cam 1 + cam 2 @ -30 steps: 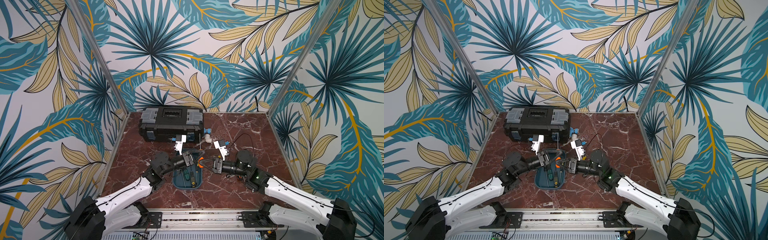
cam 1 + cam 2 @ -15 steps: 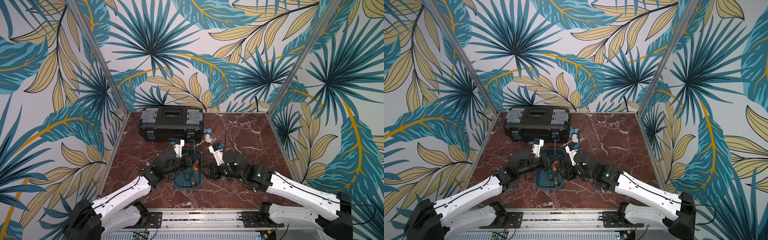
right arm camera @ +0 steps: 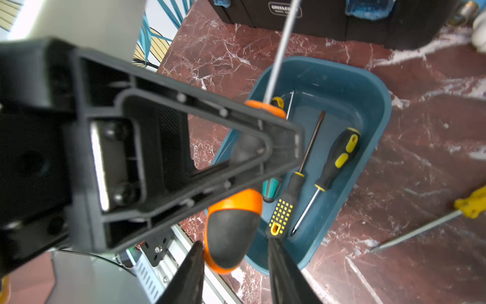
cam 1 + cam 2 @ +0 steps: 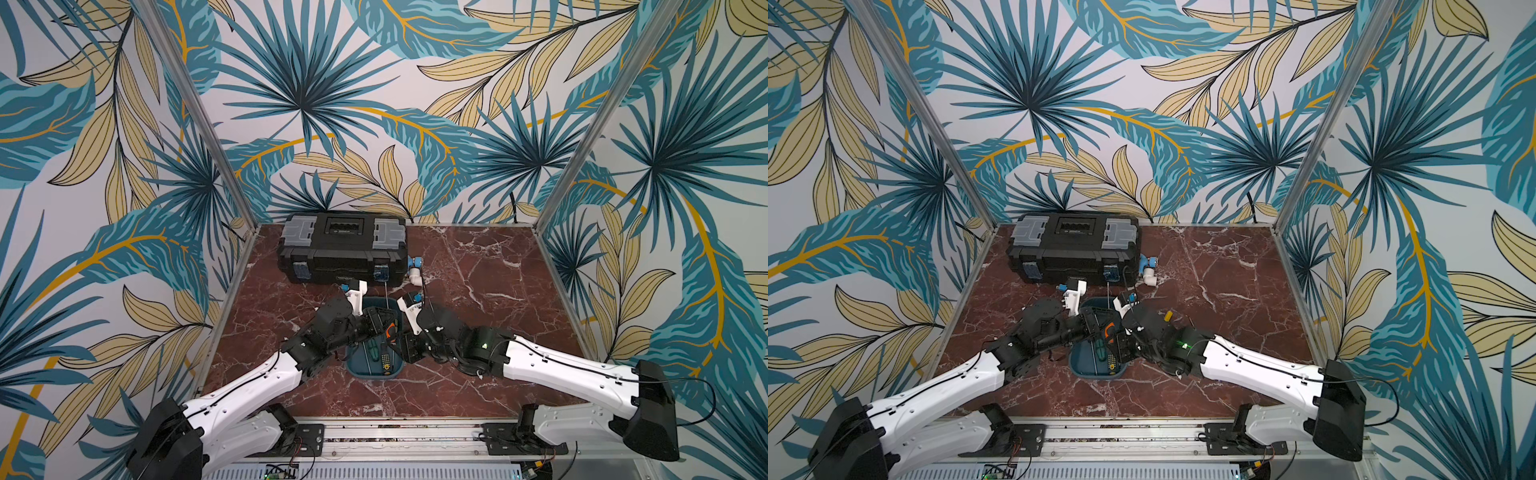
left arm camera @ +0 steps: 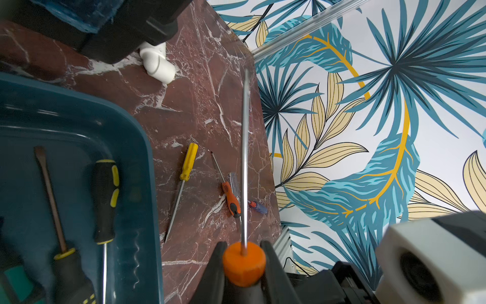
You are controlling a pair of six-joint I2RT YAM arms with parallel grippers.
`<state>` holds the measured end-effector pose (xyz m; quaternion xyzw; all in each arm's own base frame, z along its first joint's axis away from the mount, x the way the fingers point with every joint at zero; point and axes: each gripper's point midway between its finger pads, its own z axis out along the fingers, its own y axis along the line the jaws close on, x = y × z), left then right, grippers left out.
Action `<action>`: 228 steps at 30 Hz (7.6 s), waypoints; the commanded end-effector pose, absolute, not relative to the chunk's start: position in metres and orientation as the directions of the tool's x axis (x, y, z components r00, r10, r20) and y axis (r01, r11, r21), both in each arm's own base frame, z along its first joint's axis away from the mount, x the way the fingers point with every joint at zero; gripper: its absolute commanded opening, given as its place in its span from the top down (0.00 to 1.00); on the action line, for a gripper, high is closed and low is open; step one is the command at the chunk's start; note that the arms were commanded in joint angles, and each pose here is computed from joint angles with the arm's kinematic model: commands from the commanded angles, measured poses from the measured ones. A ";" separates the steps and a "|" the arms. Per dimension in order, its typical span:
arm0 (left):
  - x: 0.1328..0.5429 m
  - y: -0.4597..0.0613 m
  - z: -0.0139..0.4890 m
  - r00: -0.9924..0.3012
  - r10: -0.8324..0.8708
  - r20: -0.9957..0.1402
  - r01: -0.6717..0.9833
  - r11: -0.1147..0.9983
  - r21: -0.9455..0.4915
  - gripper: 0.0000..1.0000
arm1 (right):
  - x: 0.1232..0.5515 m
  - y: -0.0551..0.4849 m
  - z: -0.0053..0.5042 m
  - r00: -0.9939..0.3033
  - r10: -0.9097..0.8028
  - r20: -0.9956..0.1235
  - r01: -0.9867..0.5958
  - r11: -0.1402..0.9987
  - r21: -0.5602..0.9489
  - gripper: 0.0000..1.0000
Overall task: Put the screwdriver on the desktop into the storage box
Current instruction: Place the screwdriver in the storage box, then pick up the screwdriver from the center of the board, then place the screwdriver in the storage box.
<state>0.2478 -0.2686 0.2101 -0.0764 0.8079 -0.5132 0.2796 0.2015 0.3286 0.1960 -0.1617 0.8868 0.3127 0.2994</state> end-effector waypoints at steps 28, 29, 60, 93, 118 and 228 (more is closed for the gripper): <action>0.239 -0.253 0.276 -0.779 -0.409 -0.475 0.390 0.278 -0.878 0.39 | 0.195 0.338 0.255 -0.824 0.210 -0.526 -0.432 0.368 0.824 1.00; 0.238 -0.253 0.277 -0.779 -0.406 -0.478 0.395 0.274 -0.877 0.39 | 0.194 0.339 0.258 -0.827 0.211 -0.521 -0.434 0.349 0.831 1.00; 0.244 -0.188 0.127 -0.868 -0.139 -0.477 0.111 0.882 -0.459 1.00 | 0.230 0.210 0.177 -0.801 0.153 -0.579 -0.074 0.934 0.349 0.39; 0.241 -0.184 0.216 -0.720 -0.234 -0.653 0.186 0.842 -0.507 0.55 | 0.274 0.186 0.087 -0.902 0.254 -0.348 0.173 0.954 0.246 0.43; 0.223 -0.201 0.247 -0.684 -0.280 -0.674 0.334 0.701 -0.630 0.50 | 0.335 0.181 0.015 -0.917 0.300 -0.263 0.283 0.954 0.100 0.86; 0.183 -0.340 0.237 -0.784 0.030 -0.620 0.584 0.370 -0.722 0.52 | 0.237 0.264 0.251 -0.862 0.205 -0.464 -0.299 0.535 0.790 1.00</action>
